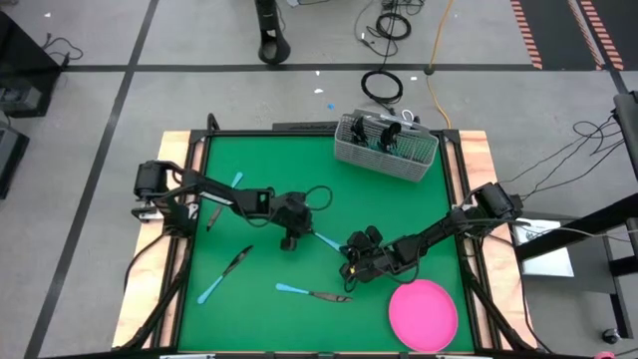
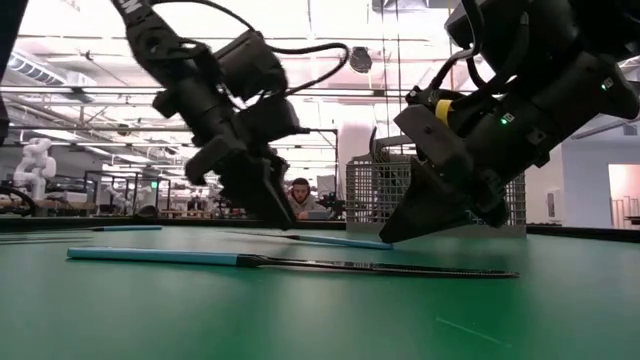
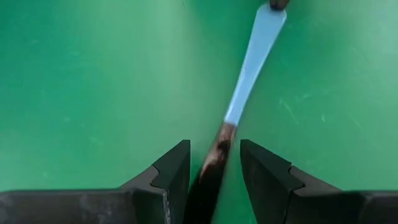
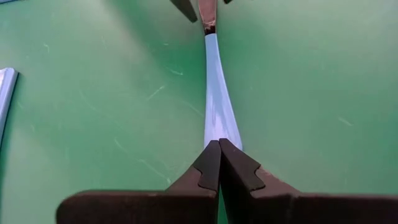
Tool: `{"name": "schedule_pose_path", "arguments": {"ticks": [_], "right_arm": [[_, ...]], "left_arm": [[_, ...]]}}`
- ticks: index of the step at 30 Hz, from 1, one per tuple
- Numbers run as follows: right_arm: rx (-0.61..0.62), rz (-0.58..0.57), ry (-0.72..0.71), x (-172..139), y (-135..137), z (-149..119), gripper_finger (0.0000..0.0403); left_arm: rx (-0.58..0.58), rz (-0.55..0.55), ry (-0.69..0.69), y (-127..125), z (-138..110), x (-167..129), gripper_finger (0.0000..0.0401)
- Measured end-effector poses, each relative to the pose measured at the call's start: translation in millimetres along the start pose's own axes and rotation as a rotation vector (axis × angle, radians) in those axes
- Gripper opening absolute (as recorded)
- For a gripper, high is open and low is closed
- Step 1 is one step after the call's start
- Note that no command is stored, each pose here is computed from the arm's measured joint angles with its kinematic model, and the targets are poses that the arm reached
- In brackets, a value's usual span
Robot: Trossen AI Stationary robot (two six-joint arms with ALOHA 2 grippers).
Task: Sort silverware
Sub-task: Put the blue table knife into the silverware basket
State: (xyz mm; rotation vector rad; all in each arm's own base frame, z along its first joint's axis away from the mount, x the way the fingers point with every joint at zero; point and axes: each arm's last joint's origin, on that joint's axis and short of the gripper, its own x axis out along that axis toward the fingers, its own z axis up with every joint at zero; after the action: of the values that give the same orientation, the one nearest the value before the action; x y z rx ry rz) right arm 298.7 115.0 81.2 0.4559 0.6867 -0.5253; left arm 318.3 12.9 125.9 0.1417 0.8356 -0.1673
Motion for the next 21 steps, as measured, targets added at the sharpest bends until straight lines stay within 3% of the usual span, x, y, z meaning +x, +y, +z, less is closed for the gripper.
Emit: {"name": "schedule_pose_path", "arguments": {"ticks": [3,10,21], "right_arm": [[-0.015,0.001,0.000,0,0,0,0.0000],[-0.024,0.003,-0.002,0,0,0,0.0000],[-0.040,0.003,-0.002,0,0,0,0.0000]], "left_arm": [[0.031,0.026,0.052,2,8,4,0.0150],[0.225,0.056,0.182,-12,11,4,0.0175],[0.423,0.192,0.318,-23,6,2,0.0176]]}}
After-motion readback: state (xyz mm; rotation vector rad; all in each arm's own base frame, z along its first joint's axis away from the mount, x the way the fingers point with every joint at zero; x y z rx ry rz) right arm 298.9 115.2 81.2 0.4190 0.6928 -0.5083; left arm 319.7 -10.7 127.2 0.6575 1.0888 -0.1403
